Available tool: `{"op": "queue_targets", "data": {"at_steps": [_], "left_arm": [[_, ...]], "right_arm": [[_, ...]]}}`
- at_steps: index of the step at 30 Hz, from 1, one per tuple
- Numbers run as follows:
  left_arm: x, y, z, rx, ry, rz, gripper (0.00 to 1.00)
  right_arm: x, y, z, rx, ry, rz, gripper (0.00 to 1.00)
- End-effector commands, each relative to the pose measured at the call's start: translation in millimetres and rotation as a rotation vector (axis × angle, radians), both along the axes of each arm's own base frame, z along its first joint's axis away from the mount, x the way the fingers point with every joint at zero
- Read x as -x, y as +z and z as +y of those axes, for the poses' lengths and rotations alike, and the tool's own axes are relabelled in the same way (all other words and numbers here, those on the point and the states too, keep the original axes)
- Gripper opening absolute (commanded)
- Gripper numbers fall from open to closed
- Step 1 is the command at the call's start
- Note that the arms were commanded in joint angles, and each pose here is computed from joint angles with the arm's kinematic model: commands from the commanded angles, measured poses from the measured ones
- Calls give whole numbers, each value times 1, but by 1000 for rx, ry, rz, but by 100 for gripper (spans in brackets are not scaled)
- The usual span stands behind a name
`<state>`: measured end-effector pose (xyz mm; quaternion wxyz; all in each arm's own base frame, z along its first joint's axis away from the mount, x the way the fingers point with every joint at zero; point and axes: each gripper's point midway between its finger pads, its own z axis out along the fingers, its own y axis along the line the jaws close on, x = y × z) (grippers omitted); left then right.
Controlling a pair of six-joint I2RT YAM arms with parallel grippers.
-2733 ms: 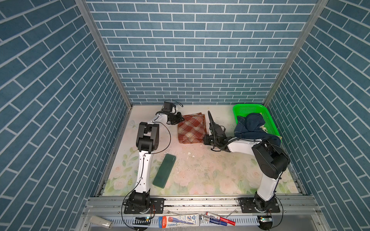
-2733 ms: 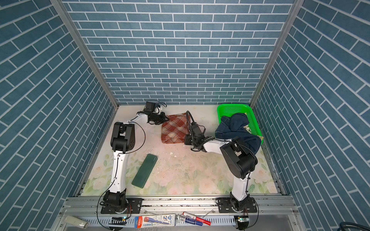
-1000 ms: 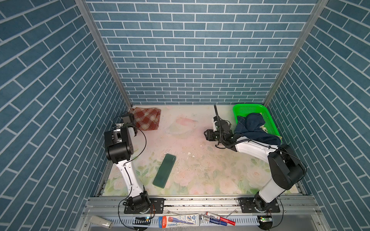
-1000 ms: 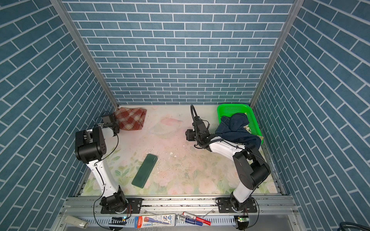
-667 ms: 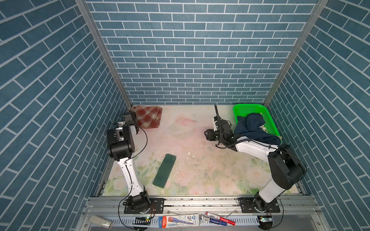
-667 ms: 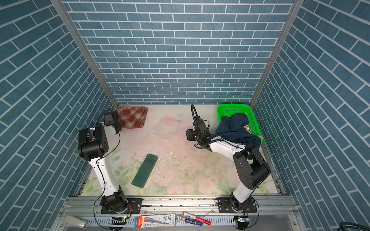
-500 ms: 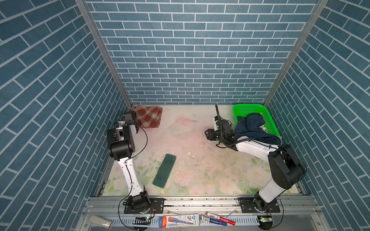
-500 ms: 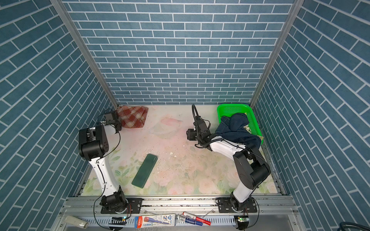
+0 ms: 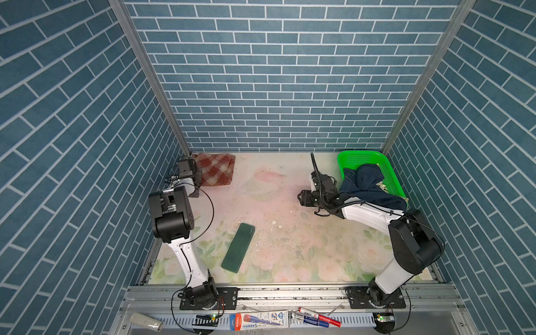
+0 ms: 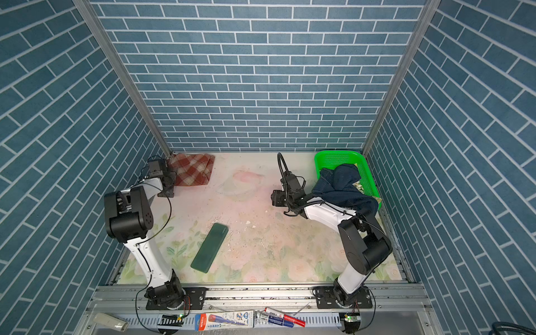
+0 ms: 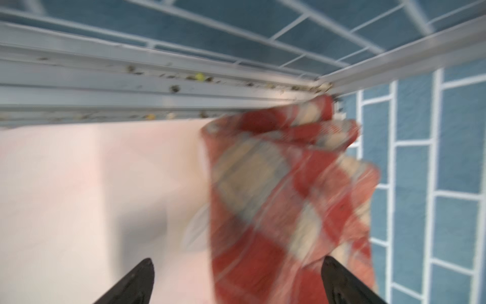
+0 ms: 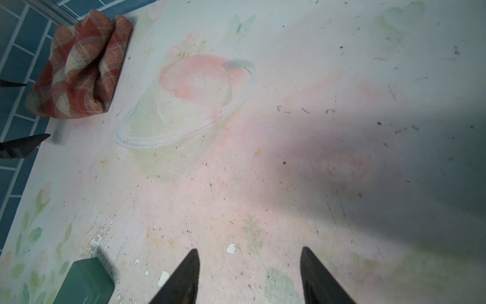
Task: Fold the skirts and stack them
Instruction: 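Set the skirt down and open the left gripper while the right reaches to the basket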
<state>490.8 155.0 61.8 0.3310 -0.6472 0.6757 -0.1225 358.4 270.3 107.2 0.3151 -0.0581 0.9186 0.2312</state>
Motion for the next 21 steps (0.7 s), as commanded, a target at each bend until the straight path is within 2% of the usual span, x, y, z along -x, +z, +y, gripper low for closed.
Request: {"op": "queue_targets", "data": {"at_steps": [1,4,8,13,17,21], "left_arm": [[40,-15,-14,5,-98,138,100],[53,-2,-19,-46,-187,153,100],[65,26,-31,-115,-308,112,100],[82,70,-58,-219,-487,65,100],[87,114,-103,-379,-720,64,100],[84,148,-168,-501,-993,33,99]], "right_arm": [[-4,38,-1,-30,-20,-31,63],[-4,51,-10,-1,-36,-39,64],[-4,76,-36,69,-78,-67,64],[-3,124,-87,125,-183,-169,64],[8,148,-131,306,-231,-216,64],[22,142,-155,496,-200,-171,64]]}}
